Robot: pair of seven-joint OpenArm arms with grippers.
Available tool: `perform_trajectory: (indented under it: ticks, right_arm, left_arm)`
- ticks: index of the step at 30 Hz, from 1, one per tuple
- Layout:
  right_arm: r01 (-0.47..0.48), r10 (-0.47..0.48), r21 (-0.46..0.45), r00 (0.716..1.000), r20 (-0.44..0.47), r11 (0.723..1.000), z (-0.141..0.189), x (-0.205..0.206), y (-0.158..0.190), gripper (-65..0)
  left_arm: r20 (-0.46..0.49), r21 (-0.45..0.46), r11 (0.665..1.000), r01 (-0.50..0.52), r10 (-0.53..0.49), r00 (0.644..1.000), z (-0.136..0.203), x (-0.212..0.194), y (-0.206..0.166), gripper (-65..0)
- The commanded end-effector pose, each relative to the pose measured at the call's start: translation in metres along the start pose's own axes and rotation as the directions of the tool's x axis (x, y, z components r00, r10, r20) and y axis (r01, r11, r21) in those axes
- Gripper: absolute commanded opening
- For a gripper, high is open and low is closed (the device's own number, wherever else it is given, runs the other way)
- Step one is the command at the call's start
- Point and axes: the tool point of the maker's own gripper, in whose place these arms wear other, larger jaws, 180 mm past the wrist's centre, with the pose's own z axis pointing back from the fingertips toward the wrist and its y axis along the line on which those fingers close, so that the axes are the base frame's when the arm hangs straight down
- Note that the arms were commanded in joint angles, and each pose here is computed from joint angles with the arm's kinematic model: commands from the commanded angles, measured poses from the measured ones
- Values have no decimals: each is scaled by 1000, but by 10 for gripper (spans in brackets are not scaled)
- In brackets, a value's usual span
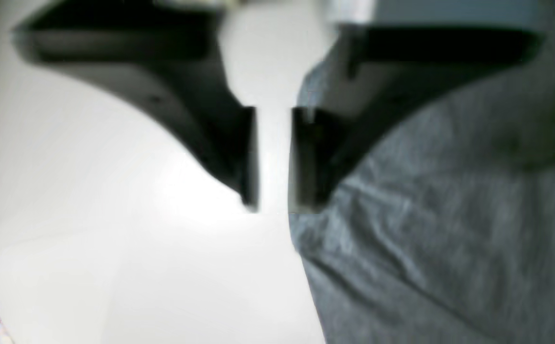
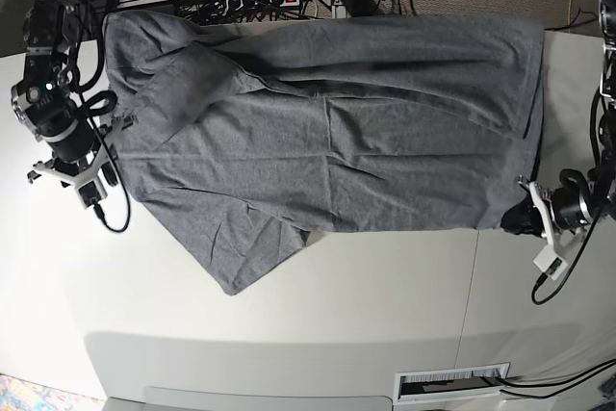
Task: Fold the T-shirt properly
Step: 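Grasp the hem corner with the left gripper and the sleeve edge with the right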
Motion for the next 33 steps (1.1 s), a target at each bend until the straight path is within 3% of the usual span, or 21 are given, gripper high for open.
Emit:
perform_trajectory:
  ticks: [1, 6, 11, 22, 30, 33]
  right_arm:
    - [14, -13, -25, 998, 58, 1000, 0, 15, -12, -456]
    - [129, -129, 5, 984, 123, 992, -20, 35, -20, -456]
    - [127, -132, 46, 980, 149, 991, -47, 65, -20, -456]
    - [-37, 29, 107, 997, 71, 994, -128, 111, -3, -456]
    - [1, 4, 118, 999, -41, 993, -152, 93, -15, -456]
    - [1, 12, 164, 997, -77, 986, -155, 77, -7, -456]
  left_arm:
    - [53, 22, 999, 24, -25, 998, 14, 22, 8, -650]
    - [37, 28, 999, 26, -27, 999, 17, 18, 10, -650]
    - [9, 16, 1000, 7, -7, 1000, 13, 1, 6, -650]
    - [-75, -9, 999, -37, 36, 997, 10, -37, -4, -650]
    - [-95, -37, 997, -69, 65, 993, 10, -42, -10, -650]
    - [-95, -37, 997, -69, 65, 993, 10, -42, -10, -650]
